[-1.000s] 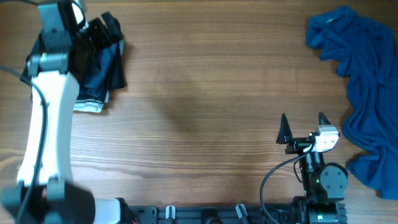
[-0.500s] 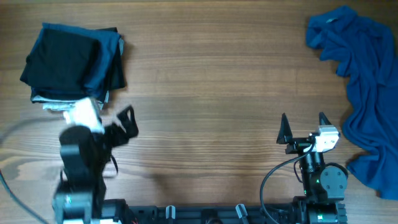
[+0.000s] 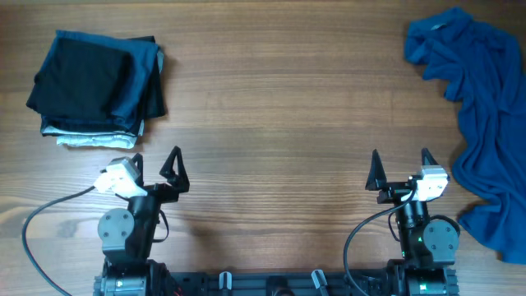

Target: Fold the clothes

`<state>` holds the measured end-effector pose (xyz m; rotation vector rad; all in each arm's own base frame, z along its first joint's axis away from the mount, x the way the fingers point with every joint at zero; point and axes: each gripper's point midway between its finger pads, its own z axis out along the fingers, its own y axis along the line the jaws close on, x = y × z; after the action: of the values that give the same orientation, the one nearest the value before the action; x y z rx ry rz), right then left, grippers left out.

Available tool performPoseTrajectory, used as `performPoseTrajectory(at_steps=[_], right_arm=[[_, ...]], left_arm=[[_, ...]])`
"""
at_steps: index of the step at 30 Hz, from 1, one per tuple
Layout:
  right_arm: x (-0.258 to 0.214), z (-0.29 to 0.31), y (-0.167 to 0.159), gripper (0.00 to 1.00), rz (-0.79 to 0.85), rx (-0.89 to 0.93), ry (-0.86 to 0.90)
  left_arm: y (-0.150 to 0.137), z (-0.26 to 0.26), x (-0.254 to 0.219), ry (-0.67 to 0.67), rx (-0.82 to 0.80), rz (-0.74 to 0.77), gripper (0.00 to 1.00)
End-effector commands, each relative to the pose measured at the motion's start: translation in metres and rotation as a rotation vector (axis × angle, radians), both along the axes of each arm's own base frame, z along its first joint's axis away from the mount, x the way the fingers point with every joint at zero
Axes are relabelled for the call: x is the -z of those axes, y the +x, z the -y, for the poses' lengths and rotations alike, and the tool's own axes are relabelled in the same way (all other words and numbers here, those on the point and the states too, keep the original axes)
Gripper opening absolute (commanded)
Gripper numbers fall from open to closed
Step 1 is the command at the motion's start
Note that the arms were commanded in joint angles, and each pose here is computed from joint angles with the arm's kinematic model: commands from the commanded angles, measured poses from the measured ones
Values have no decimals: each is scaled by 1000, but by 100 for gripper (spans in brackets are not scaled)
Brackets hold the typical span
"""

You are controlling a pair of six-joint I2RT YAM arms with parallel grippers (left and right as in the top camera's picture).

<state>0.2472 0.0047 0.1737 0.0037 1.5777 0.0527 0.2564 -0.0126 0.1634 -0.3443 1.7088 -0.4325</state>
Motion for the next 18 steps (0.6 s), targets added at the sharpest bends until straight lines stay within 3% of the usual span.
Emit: performPoseTrajectory(at_steps=[1, 11, 15, 18], right_arm=[[-3, 5, 0, 100, 13, 24, -10], [-3, 5, 0, 99, 13, 24, -9], [-3, 5, 0, 100, 13, 24, -10], [-3, 5, 0, 100, 13, 24, -9]], left_arm=[[-2, 4, 15, -10, 18, -5, 100], [-7, -5, 32, 30, -26, -32, 100], [-9, 0, 18, 248, 16, 51, 100], [-9, -3, 13, 295, -9, 71, 100]])
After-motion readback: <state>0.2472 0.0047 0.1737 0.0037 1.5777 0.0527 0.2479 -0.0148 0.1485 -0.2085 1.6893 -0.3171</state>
